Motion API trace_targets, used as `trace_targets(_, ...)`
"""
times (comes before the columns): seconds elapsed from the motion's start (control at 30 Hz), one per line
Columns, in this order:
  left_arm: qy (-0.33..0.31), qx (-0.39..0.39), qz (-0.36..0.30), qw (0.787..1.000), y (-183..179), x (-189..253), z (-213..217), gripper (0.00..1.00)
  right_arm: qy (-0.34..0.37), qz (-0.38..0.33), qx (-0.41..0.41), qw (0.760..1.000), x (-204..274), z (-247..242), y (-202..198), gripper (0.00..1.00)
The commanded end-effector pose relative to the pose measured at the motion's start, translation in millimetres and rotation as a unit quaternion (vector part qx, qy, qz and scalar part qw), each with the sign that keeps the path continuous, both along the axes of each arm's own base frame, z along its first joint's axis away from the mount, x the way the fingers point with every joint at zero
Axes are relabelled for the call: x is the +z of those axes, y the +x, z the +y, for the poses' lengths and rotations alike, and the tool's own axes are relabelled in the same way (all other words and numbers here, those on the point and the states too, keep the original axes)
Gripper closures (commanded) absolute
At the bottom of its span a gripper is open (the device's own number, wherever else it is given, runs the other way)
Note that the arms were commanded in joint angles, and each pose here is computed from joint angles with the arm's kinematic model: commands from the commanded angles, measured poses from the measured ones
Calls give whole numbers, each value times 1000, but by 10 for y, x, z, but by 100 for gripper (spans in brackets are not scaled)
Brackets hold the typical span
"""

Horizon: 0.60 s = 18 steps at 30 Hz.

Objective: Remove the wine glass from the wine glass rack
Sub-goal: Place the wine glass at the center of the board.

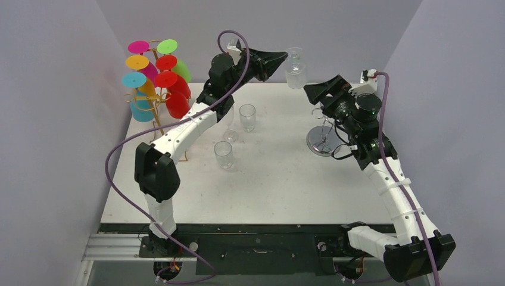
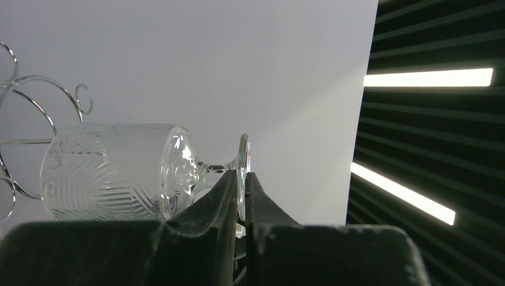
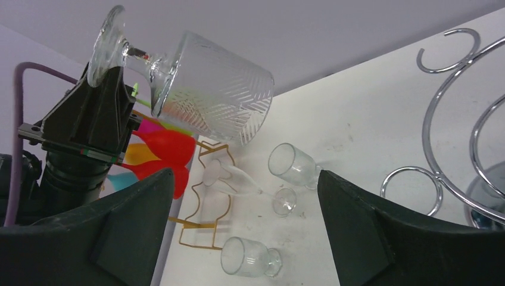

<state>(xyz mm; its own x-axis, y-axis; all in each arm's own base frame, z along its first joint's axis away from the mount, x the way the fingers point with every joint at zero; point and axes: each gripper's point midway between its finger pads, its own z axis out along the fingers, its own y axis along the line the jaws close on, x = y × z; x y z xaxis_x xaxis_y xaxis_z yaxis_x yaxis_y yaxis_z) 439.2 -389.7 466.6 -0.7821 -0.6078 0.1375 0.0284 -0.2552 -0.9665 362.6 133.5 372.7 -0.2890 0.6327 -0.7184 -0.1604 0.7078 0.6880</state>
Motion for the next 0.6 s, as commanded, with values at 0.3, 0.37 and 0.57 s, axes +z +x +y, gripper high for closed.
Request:
trace_targets(0.3,-143,-35,-79,986,-804,1055,765,100,150,-167,78,971,726,324,-144,13)
trace_targets(0.37,-150,-37,-82,985,-852,1097,806,100,159,-180,90,966,777,404,-176,13)
trace_targets(0.57,-165,-46,-88,981,-983,1191,883,100,195,-206,124,951,869,613,-273,12)
